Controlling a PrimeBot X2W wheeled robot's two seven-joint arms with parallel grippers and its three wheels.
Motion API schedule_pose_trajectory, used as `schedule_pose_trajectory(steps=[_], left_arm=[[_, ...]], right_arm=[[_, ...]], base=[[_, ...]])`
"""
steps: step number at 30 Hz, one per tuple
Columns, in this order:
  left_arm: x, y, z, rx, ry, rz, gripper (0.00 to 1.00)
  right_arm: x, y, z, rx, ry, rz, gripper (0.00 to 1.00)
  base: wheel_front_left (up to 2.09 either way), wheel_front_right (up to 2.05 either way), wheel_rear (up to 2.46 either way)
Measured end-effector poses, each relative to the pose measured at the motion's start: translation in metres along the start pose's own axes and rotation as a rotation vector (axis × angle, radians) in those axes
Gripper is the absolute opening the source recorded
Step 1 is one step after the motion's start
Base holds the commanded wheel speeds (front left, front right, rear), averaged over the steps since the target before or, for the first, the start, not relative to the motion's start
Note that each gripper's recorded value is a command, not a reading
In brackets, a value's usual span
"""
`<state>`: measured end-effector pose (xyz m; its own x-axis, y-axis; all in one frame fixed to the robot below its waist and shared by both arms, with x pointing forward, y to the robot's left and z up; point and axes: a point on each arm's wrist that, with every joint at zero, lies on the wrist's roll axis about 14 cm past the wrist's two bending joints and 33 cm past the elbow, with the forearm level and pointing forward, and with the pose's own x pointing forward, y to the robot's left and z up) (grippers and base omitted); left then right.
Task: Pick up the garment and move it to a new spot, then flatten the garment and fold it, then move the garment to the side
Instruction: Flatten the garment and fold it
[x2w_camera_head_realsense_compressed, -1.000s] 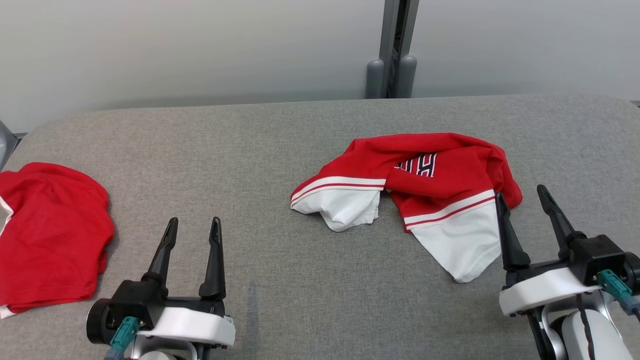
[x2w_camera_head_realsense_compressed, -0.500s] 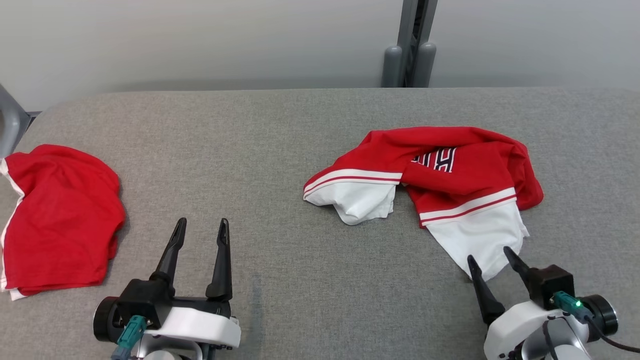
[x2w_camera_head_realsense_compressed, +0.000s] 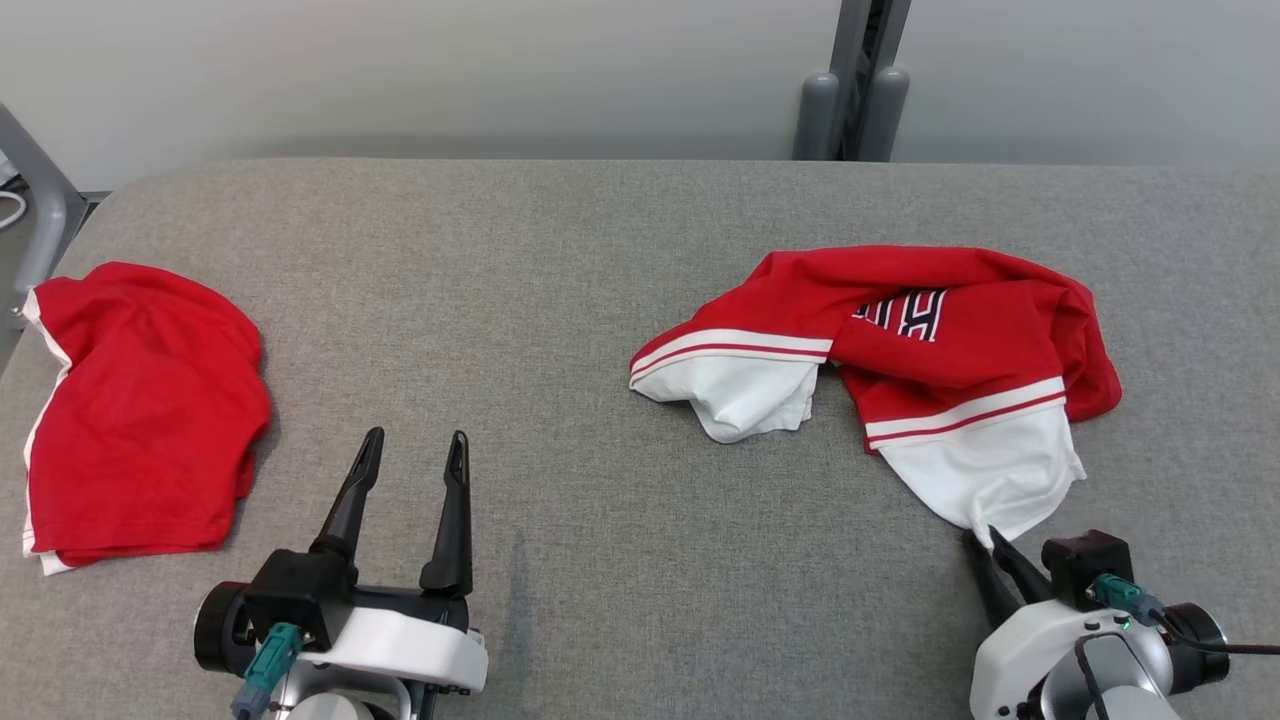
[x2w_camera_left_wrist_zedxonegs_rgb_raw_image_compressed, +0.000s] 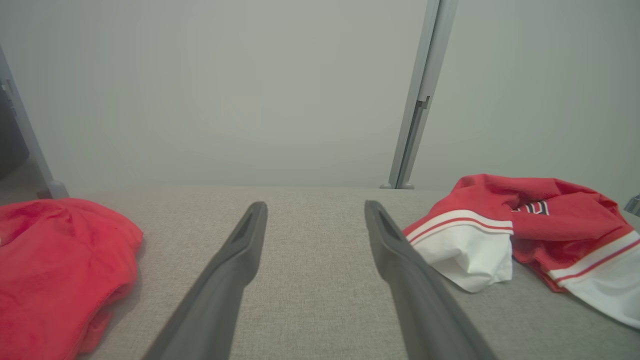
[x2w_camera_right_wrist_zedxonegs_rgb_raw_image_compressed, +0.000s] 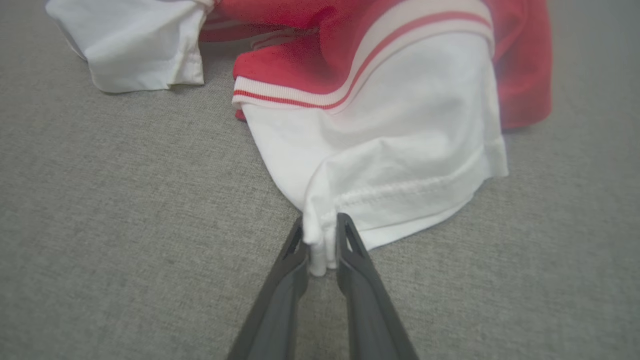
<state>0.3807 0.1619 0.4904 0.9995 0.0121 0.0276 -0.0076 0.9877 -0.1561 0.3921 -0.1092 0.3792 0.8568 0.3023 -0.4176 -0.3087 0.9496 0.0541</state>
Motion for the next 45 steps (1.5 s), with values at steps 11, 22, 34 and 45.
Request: schedule_pose_trajectory(steps=[11,22,34,45], left_arm=[[-0.005,-0.002,0.009,-0.006,-0.024,0.0,1.0],[-0.013,0.005,0.016,-0.008,-0.046,0.03,1.0],[-0.022,0.027,0.024,-0.009,-0.066,0.107,1.0],[-0.027,0.037,0.024,-0.012,-0.066,0.143,1.0]], right_arm=[[0.003,0.033,0.046,0.026,-0.158,0.092,0.0],[-0.003,0.124,0.142,-0.048,-0.385,0.373,0.0],[-0.034,0.236,0.165,-0.075,-0.395,0.729,0.0],[-0.009,0.234,0.069,-0.16,-0.07,0.709,1.0]], base=[[0.0,0.0,0.0],[0.0,0.0,0.0],[0.0,0.0,0.0],[0.0,0.0,0.0]])
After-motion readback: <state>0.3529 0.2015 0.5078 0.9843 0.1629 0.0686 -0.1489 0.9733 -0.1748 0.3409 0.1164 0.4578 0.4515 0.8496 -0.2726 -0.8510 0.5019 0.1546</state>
